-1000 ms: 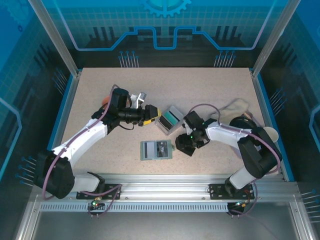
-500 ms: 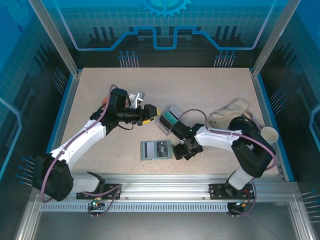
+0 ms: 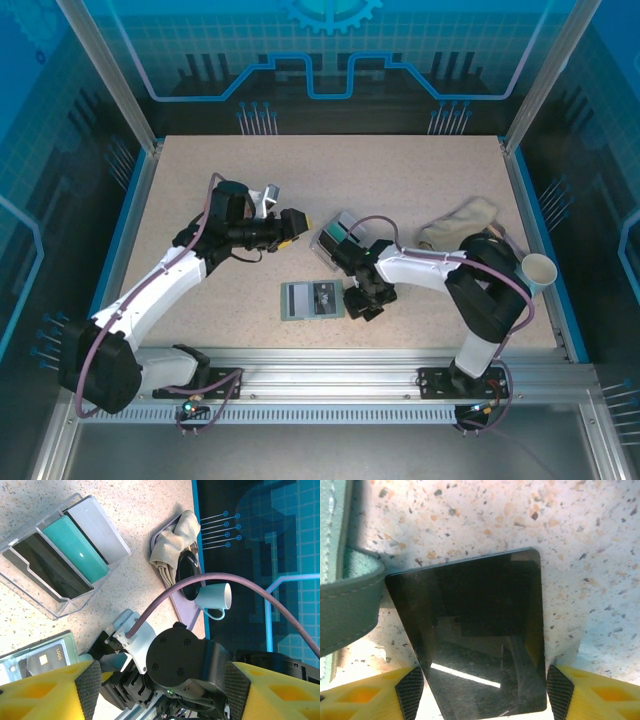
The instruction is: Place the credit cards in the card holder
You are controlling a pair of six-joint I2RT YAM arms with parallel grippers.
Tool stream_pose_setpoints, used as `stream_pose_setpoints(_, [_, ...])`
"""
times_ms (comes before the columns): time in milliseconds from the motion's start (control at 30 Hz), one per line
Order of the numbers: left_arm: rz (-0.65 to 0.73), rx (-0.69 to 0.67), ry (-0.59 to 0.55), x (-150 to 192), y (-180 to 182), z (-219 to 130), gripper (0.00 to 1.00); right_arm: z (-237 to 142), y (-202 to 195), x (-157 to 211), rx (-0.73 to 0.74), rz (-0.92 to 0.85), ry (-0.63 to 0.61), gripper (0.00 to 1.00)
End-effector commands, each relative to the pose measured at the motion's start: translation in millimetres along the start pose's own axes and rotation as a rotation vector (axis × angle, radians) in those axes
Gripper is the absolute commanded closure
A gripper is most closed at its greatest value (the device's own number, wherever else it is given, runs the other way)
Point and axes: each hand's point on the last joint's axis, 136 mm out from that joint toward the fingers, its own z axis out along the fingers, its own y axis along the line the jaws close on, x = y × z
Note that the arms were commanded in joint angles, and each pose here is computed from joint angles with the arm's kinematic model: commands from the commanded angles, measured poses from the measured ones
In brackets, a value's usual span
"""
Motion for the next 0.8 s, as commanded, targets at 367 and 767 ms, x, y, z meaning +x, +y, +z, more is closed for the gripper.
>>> stream_pose_setpoints(367, [-0.037, -0.009, -0.006, -0.3, 3.9, -1.9, 0.3, 1.1, -23.8, 16.5, 0.037, 0.101, 0.015, 0.39])
stream_pose_setpoints(767, [-0.04, -0.002, -0.003, 0.1, 2.1, -2.2, 0.3, -27.8, -29.7, 8.5, -0.007, 0.151, -0.063, 0.38])
